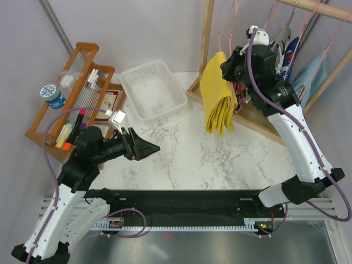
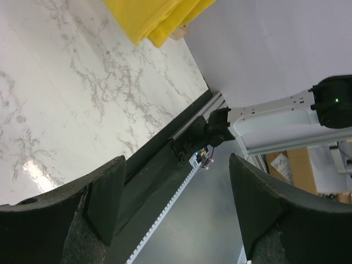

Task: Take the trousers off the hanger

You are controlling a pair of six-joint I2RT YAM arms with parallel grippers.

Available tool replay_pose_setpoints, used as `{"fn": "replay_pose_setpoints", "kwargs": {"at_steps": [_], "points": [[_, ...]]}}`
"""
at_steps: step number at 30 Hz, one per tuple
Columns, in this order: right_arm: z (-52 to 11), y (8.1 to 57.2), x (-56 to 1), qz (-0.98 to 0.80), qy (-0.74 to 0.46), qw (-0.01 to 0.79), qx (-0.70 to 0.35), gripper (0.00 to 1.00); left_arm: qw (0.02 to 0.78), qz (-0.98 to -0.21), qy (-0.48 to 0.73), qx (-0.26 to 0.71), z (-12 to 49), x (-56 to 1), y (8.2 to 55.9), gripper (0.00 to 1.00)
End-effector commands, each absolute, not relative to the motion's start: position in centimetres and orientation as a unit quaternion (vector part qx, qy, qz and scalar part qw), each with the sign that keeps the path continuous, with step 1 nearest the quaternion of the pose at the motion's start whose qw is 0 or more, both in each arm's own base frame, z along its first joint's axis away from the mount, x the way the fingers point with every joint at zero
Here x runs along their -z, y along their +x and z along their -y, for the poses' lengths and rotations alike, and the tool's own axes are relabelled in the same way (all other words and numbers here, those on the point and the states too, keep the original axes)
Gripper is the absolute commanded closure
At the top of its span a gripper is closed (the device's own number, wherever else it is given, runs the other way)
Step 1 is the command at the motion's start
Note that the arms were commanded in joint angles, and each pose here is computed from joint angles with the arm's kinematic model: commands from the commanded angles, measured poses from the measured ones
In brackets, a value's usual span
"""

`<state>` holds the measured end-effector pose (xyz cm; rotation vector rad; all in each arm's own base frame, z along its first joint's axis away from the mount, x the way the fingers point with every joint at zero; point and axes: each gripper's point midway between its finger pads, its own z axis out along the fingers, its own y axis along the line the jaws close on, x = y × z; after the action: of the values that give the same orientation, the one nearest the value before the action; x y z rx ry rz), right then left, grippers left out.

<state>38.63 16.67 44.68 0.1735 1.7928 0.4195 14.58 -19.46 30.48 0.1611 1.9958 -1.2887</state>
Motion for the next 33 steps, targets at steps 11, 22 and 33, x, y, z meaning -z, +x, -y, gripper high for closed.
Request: {"fn": "replay_pose_setpoints", "kwargs": {"at_steps": [11,22,33], "points": [[-18.3,31.4,-47.5,-0.757,0.068,0.584,-0.286,1.00,0.581,-0.714,0.224,0.320,29.6,-40.9,16.9,0.17],[-18.9,29.1,-47.0,-0.754,0.089,0.568,-0.317,1.00,0.639,-0.678,0.269,0.244,36.8,-42.0,16.5,0.22],[-18.6,27.7,-47.1,-0.745,0.097,0.566,-0.339,1.00,0.645,-0.687,0.257,0.214,39.1,-41.6,17.7,0.32]]}}
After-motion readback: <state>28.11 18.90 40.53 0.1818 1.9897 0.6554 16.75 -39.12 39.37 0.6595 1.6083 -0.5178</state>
